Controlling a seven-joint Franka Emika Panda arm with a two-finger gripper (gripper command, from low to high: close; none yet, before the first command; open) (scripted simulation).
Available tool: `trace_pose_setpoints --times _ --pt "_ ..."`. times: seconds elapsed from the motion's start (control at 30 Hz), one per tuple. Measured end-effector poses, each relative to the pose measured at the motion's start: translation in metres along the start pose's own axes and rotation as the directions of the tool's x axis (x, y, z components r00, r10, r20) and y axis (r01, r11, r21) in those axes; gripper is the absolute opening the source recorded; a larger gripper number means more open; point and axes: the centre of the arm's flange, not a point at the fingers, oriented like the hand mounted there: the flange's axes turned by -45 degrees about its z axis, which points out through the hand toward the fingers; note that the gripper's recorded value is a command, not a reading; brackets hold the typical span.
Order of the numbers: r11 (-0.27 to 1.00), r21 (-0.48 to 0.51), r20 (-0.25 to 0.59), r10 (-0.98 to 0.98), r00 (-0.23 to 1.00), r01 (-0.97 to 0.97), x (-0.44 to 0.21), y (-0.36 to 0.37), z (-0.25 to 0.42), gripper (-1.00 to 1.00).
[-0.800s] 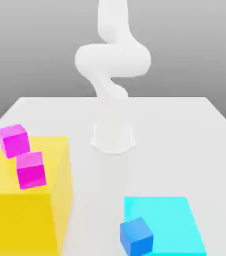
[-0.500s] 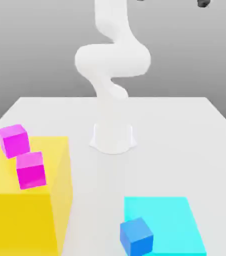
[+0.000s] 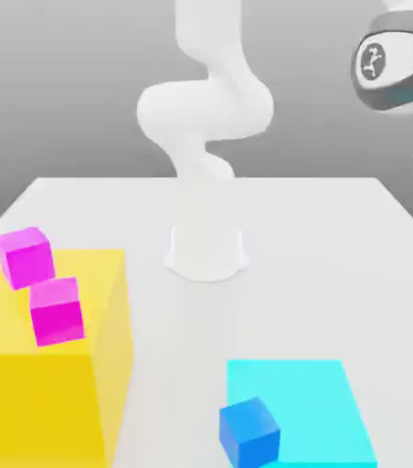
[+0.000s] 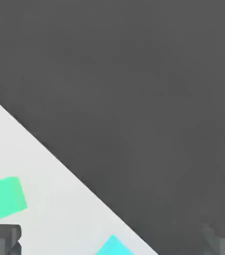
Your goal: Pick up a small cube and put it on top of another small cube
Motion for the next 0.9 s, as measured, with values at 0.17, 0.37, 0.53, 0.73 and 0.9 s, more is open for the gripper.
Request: trace_pose_setpoints --times 0.17,0.37,0.53,0.73,0.9 --pt "0.985 0.079 0.083 -0.158 0.984 0.151 0.006 -0.057 0.085 0.0" --pt "0.961 0.136 0.125 -0.256 0.959 0.239 -0.004 -0.101 0.181 0.0" --pt "0.961 0.138 0.126 -0.257 0.958 0.24 -0.007 -0.103 0.194 -1.0" --pt "0.961 0.139 0.126 -0.258 0.958 0.241 -0.001 -0.1 0.159 -1.0" --pt "0.998 0.063 0.176 -0.009 0.984 -0.002 -0.026 0.011 0.092 -1.0"
